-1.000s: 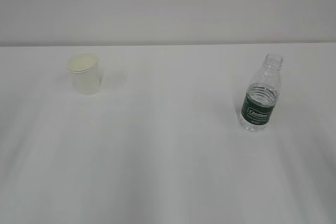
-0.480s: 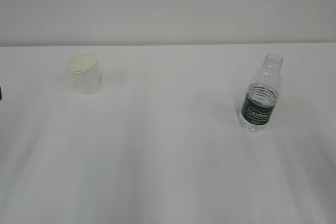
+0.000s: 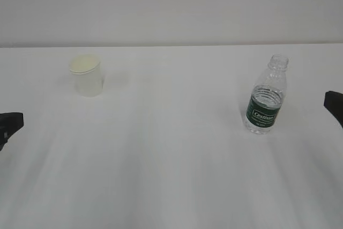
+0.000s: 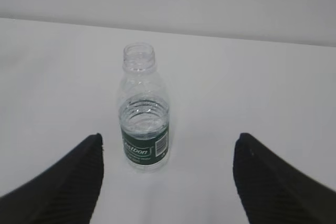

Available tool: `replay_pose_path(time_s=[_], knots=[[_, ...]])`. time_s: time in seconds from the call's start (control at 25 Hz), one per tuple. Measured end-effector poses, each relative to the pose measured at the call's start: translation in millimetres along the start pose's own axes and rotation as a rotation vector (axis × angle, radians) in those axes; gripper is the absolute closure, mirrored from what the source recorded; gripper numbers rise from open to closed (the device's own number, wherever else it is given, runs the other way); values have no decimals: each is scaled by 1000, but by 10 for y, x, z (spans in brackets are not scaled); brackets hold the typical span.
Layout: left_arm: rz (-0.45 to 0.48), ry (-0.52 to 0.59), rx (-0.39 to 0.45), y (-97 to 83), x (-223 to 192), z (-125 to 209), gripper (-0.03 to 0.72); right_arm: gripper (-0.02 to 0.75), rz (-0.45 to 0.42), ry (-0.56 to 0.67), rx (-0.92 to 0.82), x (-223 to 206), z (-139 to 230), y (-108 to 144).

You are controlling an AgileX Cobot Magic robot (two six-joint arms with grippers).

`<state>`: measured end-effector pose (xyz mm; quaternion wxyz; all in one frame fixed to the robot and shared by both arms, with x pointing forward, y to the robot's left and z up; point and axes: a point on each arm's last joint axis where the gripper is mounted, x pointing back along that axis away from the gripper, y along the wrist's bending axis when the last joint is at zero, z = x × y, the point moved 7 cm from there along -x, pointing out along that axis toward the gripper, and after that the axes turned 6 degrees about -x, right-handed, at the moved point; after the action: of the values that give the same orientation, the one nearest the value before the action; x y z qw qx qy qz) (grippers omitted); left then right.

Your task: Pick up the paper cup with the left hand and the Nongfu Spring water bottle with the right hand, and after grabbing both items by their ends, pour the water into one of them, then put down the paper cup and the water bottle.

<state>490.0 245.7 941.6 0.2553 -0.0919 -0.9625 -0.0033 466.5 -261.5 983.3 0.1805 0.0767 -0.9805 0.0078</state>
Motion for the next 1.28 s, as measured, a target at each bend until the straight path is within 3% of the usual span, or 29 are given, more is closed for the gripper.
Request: replay_pose_path(time_s=[0.28,0.72,0.92,1.28], knots=[[-14,-8,38,30,8,125,165,164,-20,17,-74,-67,186,55],[58,-82,-11,-166,82,267,176,164,-13,15,-118,-99,360,40],[89,-51,-45,-253,18,349,182,164,-26,61,-127,-181,549,65],[144,-45,-53,-353,-86,556,183,164,-85,19,-76,-165,660,150]])
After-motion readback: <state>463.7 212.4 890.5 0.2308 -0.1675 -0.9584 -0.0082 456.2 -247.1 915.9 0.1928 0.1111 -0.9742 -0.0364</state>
